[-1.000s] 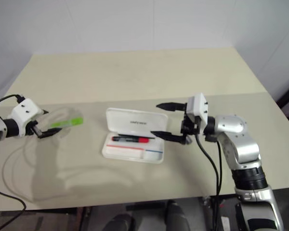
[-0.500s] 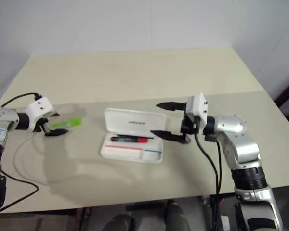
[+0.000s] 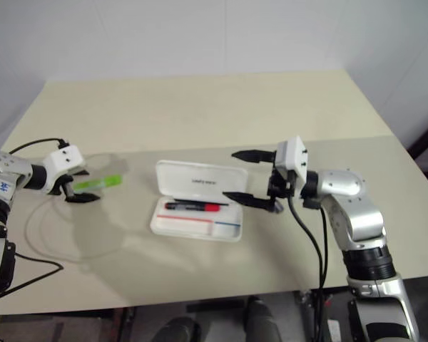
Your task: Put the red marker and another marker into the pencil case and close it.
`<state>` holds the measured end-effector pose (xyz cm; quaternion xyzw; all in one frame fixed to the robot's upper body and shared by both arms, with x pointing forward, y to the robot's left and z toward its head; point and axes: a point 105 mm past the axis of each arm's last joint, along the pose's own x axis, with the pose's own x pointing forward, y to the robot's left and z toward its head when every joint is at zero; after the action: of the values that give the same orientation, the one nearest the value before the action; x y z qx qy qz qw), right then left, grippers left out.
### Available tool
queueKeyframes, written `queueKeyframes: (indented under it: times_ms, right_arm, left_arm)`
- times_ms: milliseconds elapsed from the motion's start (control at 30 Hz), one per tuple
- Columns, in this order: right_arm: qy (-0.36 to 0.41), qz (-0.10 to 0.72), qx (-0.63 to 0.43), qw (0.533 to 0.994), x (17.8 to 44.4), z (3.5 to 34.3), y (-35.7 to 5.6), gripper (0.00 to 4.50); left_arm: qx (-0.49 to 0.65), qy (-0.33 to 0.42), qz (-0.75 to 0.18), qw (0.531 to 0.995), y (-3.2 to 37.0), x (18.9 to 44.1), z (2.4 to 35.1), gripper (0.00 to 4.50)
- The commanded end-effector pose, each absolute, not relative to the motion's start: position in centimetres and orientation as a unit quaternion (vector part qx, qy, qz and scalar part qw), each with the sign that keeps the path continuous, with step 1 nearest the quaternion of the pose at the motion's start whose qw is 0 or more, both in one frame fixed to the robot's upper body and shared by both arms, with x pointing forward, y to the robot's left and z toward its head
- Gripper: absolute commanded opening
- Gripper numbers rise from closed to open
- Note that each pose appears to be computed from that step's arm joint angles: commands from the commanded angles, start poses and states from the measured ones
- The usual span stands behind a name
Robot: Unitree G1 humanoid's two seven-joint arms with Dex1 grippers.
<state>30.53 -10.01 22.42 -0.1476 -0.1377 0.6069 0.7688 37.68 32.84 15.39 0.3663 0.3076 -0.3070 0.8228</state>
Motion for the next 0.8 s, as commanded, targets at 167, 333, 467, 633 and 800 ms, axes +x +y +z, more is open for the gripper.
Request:
queueKeyframes:
  times_ms: [167, 333, 467, 633, 800]
  right_arm:
    - [-0.171, 0.602, -0.156, 0.764, 29.9, 24.0, -10.1, 4.5]
    - [-0.171, 0.601, -0.155, 0.766, 29.8, 24.0, -10.2, 4.5]
    - [-0.17, 0.6, -0.154, 0.766, 29.9, 23.9, -10.1, 4.5]
    - [-0.169, 0.599, -0.154, 0.767, 30.0, 23.8, -10.1, 4.5]
    - [-0.165, 0.598, -0.156, 0.769, 30.1, 23.7, -10.2, 4.5]
  left_arm:
    - [0.364, 0.338, -0.321, 0.806, 32.9, 37.1, 13.9, 2.53]
    - [0.37, 0.346, -0.336, 0.794, 32.5, 36.9, 13.3, 1.1]
    - [0.38, 0.335, -0.35, 0.788, 31.9, 37.0, 13.4, 1.09]
    - [0.383, 0.313, -0.368, 0.788, 31.1, 37.1, 14.0, 1.09]
    - [0.386, 0.286, -0.397, 0.782, 30.9, 35.7, 14.6, 1.09]
